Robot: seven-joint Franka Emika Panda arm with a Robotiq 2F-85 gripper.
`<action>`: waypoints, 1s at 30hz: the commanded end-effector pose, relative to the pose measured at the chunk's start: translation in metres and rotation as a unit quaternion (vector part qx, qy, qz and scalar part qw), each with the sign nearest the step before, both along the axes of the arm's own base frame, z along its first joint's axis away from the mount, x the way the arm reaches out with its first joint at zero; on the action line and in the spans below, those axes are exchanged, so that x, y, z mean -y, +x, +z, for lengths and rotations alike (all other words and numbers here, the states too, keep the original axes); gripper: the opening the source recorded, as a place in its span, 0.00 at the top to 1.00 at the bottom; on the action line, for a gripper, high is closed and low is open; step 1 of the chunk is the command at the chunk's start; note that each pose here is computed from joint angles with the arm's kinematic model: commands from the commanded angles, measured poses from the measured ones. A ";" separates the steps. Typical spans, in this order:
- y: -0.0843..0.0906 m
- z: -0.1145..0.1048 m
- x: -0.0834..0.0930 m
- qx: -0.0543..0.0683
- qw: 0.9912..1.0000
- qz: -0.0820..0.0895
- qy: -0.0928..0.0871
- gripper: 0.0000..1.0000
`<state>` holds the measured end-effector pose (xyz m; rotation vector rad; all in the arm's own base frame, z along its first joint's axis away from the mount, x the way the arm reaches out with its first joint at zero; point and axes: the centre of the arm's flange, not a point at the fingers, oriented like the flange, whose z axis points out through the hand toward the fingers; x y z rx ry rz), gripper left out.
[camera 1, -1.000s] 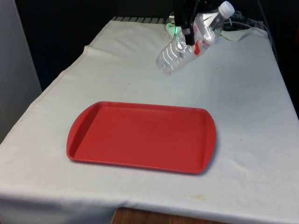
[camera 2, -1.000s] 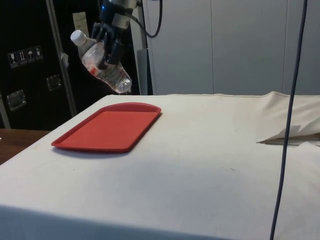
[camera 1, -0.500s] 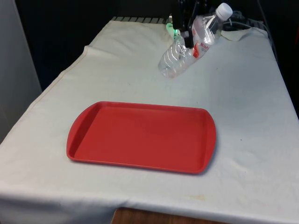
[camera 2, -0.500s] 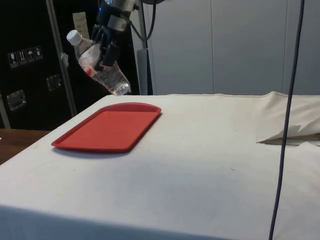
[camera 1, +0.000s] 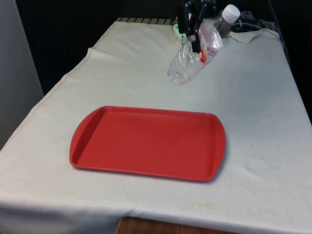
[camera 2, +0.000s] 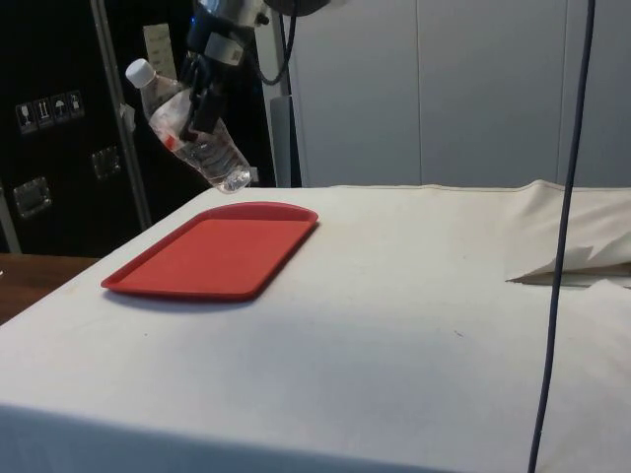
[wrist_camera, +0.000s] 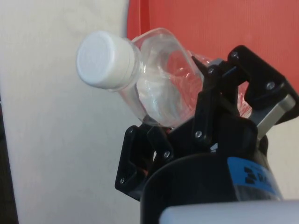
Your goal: Place the bottle upright on the tray.
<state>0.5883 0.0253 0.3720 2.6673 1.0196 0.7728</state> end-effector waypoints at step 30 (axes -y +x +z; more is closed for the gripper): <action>0.007 0.008 -0.001 0.028 0.994 -0.090 0.060 0.65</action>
